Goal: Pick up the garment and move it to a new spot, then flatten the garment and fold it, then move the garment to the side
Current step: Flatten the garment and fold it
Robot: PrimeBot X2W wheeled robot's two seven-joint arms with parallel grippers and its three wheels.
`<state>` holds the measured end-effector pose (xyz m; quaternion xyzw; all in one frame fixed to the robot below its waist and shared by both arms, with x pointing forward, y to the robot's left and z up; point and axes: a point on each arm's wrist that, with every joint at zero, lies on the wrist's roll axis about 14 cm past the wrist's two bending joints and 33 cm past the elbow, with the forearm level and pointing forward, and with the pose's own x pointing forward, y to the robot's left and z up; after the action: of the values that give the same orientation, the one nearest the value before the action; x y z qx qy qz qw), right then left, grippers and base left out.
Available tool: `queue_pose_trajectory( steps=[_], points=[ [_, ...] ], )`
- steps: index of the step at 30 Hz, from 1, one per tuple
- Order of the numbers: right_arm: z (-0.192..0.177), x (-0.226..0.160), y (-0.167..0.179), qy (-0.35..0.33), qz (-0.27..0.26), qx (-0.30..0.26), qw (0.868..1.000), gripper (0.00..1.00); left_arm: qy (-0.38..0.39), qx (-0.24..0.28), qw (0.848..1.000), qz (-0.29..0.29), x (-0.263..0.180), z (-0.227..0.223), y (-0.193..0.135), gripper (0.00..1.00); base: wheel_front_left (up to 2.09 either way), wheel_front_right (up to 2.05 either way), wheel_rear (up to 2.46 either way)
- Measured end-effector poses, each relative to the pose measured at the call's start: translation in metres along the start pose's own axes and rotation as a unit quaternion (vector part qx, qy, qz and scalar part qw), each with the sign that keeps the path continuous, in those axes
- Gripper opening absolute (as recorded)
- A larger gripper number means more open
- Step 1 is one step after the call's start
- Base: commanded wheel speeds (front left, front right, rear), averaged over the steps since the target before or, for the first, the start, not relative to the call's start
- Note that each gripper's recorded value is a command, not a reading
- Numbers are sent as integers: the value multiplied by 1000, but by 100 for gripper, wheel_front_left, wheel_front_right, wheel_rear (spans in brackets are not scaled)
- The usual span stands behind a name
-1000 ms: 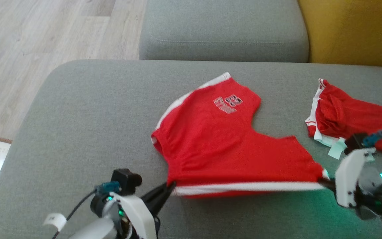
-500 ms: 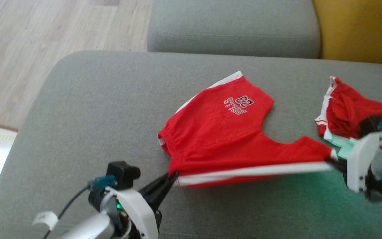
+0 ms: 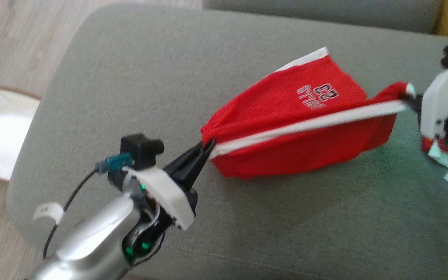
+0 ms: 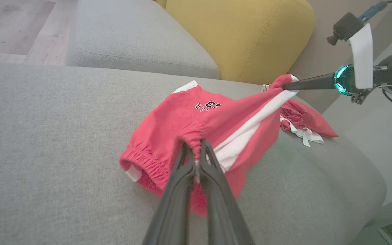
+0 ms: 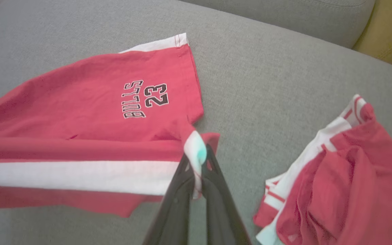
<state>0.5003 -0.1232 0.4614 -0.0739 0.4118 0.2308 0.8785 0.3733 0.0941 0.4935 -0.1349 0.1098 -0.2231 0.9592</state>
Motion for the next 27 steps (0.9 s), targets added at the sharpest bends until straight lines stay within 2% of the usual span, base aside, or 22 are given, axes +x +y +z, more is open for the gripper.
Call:
queue_pose_trajectory(
  steps=[6, 14, 27],
  points=[
    [28, 36, 1, 28, -4, -22, 999, 0, 1, -7, 1000, 13, 19, 1, 18, 0, 0, 0, 0],
    [42, 79, 7, 72, -8, -65, 995, 0, 7, -23, 999, 44, 33, -11, 43, 0, 0, 0, 0],
    [64, 117, 18, 64, -6, -127, 990, 0, 4, -40, 995, 88, 42, -22, 71, 0, 0, 0, 0]
  ],
)
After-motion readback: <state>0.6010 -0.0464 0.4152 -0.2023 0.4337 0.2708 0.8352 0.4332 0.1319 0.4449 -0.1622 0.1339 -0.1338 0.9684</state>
